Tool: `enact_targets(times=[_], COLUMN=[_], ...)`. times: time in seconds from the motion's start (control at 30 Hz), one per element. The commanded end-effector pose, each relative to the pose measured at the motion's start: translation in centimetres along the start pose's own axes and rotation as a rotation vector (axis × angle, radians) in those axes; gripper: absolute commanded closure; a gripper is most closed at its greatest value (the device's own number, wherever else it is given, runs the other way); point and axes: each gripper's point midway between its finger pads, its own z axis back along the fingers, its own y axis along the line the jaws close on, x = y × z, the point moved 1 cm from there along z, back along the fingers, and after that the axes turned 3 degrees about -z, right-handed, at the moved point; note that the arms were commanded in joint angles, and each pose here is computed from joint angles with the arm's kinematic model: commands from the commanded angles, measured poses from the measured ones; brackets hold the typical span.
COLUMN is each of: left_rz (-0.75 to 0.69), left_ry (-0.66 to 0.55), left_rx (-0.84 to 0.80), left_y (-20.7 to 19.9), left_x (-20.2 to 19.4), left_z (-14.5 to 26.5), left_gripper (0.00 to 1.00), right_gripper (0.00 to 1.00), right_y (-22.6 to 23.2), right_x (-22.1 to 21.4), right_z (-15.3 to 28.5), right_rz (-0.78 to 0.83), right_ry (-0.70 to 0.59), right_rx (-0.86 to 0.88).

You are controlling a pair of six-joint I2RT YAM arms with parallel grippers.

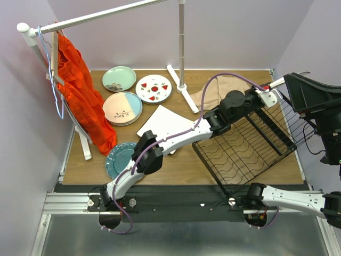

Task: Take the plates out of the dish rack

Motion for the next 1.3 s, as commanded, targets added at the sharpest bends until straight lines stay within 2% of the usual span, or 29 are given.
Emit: enact_targets(times=[0.0, 0.27, 0.63, 1.0, 1.27], left_rz=[-0.032, -0.018, 0.118, 0.152, 0.304], left_ry=[-0.295, -0.311, -0.42, -0.469, -0.511], left_rx=[0.16, 0.145, 0.143, 0.21, 0.184], left_y=[6.2, 6.4, 7.8, 10.3, 11.0], left_x=[11.1, 11.3, 15.7, 18.6, 20.6], left_z=[0.4, 1.0, 2.7, 3.9, 5.2], left_gripper=[1.0, 1.0, 1.0, 1.0, 1.0], right_gripper=[0.45, 0.45, 0.45, 0.45, 0.45], right_y=[-0.3, -0.5, -0.4, -0.3, -0.1], right_x=[0.7, 0.3, 0.8, 1.1, 1.2], right_z=[0.1, -0.1, -0.1, -0.1, 0.3], right_rz=[0.001, 0.011, 0.007, 0.003, -0.002], right_ry=[-0.028, -0.023, -0.032, -0.037, -0.037], right_rx=[-0.017, -0.03, -0.023, -0.018, 0.003])
